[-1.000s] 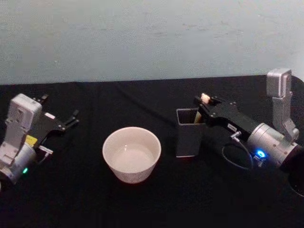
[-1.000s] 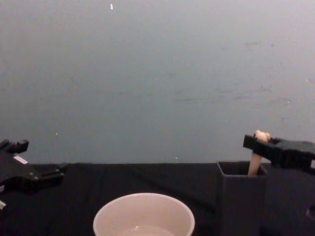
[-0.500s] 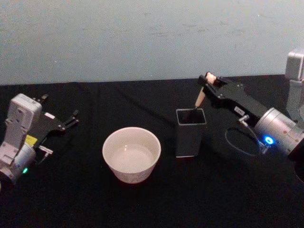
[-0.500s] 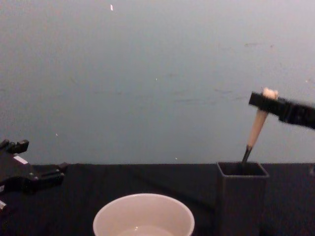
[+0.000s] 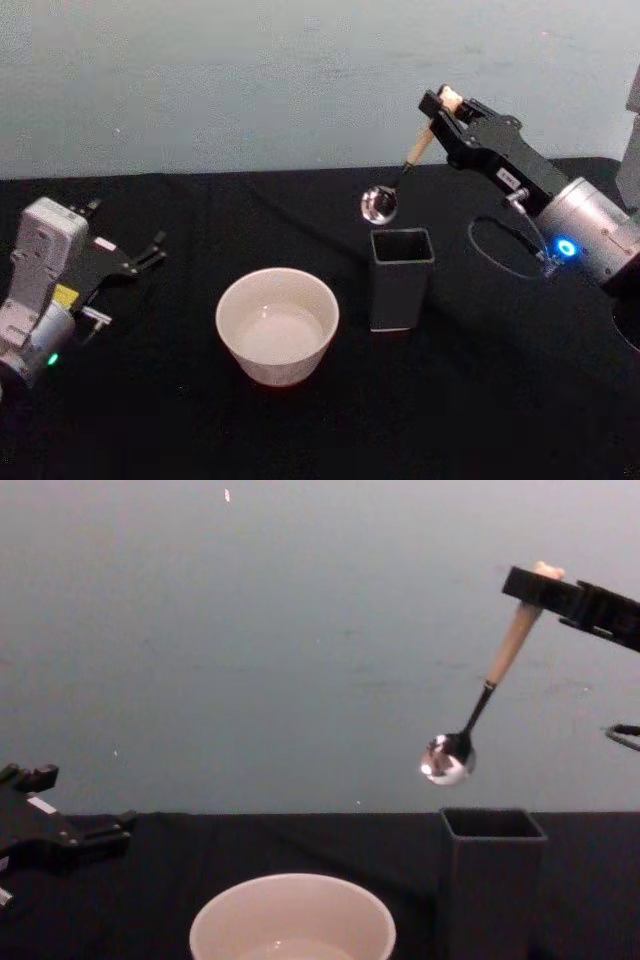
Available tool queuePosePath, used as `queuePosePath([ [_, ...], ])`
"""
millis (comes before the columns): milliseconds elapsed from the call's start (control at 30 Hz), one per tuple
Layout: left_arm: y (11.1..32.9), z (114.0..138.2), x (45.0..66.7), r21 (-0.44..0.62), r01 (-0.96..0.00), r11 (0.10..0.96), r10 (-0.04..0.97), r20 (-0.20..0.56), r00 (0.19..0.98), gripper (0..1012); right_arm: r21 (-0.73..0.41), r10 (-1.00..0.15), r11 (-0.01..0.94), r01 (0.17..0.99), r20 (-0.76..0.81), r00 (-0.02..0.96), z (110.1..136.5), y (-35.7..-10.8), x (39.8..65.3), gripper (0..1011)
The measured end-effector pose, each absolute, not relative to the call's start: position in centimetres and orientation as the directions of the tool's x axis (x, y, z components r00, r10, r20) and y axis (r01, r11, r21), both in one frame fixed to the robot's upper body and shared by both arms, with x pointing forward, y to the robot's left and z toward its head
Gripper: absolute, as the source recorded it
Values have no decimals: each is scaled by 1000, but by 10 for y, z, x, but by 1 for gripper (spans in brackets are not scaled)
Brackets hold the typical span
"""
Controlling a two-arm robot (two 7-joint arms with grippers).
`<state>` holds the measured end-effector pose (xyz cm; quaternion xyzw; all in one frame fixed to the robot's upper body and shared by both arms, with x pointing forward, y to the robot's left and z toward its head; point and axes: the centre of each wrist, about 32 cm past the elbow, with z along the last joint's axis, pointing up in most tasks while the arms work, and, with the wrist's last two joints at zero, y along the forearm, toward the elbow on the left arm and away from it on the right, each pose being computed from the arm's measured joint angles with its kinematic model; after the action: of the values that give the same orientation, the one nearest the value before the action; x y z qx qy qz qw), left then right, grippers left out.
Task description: Pick up the stirring spoon with one hand, stir inside the cup, then place it back in its original position.
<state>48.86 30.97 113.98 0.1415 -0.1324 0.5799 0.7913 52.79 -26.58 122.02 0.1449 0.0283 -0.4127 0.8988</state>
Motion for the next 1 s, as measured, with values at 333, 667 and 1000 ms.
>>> queuePosePath([
  [333, 310, 1140, 489, 70, -955, 287, 880, 374, 292, 1001, 226, -676, 672, 705, -203, 709, 1219, -242, 542, 214],
  [667, 310, 1140, 489, 70, -955, 287, 880, 374, 292, 1001, 151, -607, 765, 626, -155, 779, 1205, -217, 551, 214],
  [1000, 310, 1140, 489, 70, -955, 287, 880, 374, 292, 1001, 77, -547, 831, 550, -62, 835, 1195, -202, 555, 214],
])
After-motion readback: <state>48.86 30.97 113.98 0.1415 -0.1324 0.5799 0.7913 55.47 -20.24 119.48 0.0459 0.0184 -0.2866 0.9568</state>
